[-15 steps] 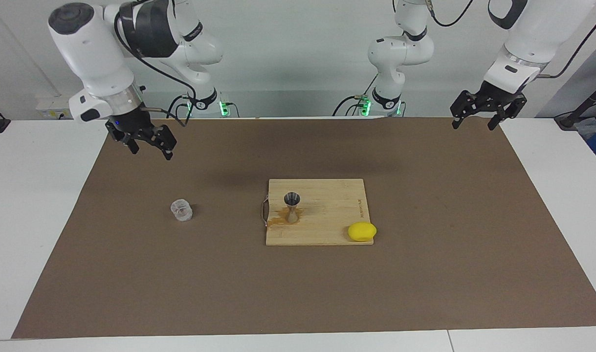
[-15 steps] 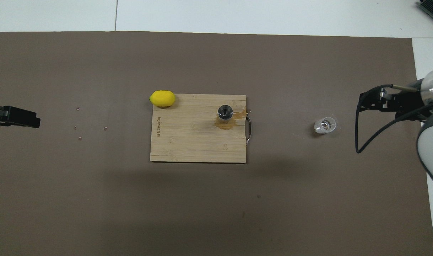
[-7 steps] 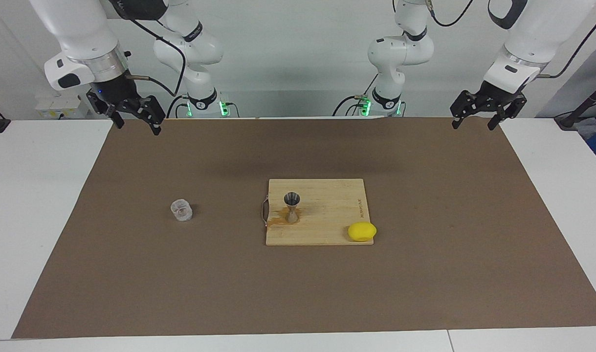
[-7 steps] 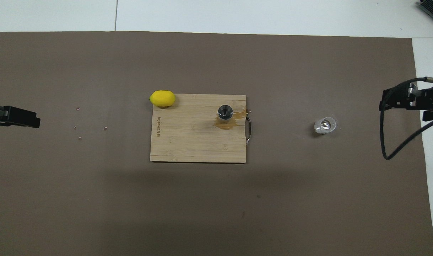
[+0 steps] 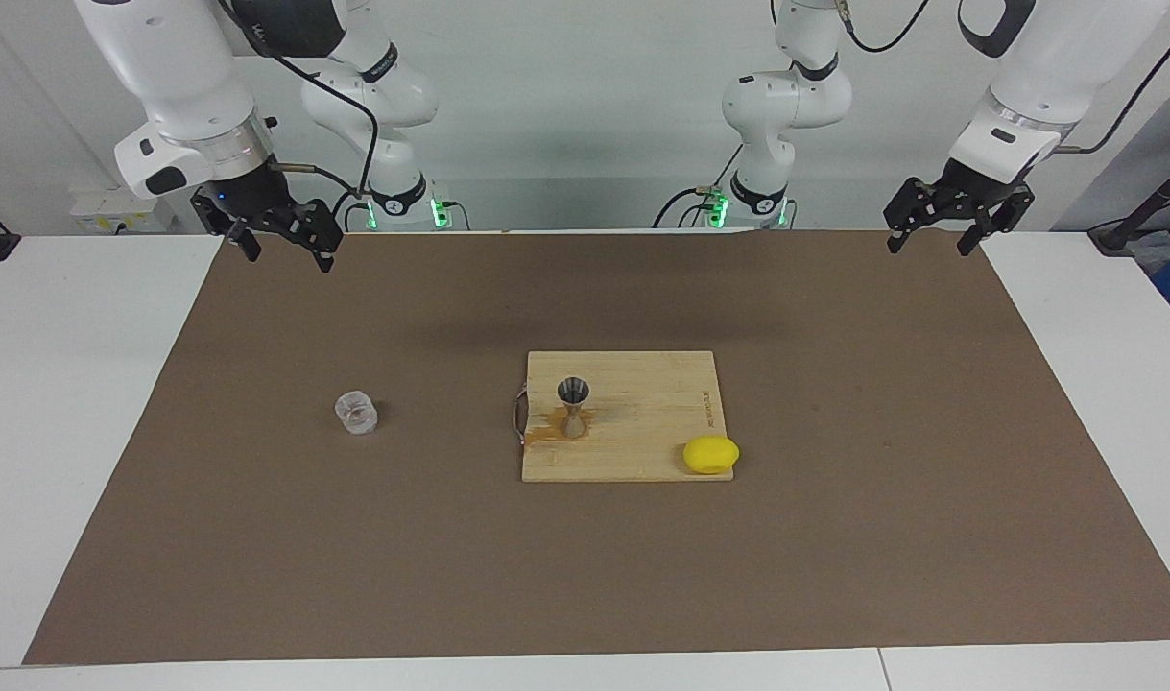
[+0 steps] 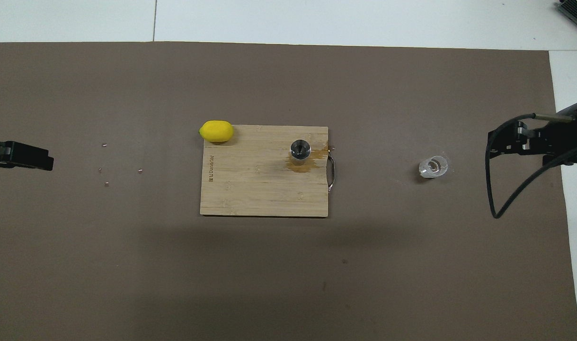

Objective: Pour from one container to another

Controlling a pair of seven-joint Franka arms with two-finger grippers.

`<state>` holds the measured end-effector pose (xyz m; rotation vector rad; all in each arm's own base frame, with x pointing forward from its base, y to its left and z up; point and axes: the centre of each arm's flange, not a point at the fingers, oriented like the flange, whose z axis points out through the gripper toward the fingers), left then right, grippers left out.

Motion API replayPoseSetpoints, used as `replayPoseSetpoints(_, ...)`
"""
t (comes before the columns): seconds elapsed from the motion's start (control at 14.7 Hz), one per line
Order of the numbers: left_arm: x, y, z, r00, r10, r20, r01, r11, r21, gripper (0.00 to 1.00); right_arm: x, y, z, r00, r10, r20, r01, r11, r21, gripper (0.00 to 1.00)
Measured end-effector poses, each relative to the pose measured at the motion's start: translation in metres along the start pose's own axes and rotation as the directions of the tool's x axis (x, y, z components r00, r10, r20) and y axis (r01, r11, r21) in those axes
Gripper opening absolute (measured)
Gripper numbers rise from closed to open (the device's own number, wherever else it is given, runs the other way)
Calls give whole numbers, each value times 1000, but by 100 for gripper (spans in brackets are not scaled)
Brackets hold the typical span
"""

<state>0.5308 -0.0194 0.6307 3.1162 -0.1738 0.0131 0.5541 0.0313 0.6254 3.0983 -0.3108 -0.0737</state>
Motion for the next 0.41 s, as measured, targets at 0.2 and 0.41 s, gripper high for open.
replayPoseSetpoints(0.2,0,0,0,1000,0,0,0,1000,0,100,-1,-3,1,1000,-6,2,6,1000,-1,100)
replayPoseSetpoints(0.41,0,0,0,1000,0,0,0,1000,0,100,-2,-3,2,1000,-6,6,6,1000,-2,100)
